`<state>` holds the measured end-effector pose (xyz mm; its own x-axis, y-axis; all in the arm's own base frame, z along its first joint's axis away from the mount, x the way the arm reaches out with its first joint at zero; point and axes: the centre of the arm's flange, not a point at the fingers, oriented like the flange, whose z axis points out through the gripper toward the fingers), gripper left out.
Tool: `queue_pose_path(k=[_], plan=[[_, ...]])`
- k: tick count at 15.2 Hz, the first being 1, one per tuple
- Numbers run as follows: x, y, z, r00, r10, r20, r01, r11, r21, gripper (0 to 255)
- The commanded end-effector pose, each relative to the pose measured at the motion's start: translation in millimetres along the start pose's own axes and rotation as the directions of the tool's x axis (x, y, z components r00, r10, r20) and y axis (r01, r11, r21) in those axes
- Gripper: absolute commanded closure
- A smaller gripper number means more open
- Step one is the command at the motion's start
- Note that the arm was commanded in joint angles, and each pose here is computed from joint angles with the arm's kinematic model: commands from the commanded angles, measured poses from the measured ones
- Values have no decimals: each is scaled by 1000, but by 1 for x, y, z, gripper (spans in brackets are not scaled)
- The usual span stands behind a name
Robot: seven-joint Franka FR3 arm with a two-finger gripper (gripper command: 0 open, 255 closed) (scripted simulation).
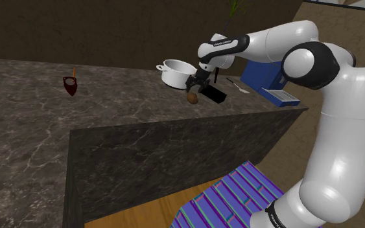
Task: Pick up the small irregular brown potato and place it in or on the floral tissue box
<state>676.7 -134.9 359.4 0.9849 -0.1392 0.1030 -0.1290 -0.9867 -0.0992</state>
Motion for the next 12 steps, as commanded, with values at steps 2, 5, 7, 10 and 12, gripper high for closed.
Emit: queue_pose_path(k=[2, 5, 7, 10, 12], plan=[[3, 1, 17, 1000, 0, 0, 0, 1000, 0, 0], [3, 1, 32, 1000, 0, 0, 0, 1000, 0, 0], [3, 1, 35, 1000, 0, 0, 0, 1000, 0, 0], [3, 1, 35, 1000, 0, 0, 0, 1000, 0, 0], [3, 1, 35, 1000, 0, 0, 0, 1000, 0, 0]])
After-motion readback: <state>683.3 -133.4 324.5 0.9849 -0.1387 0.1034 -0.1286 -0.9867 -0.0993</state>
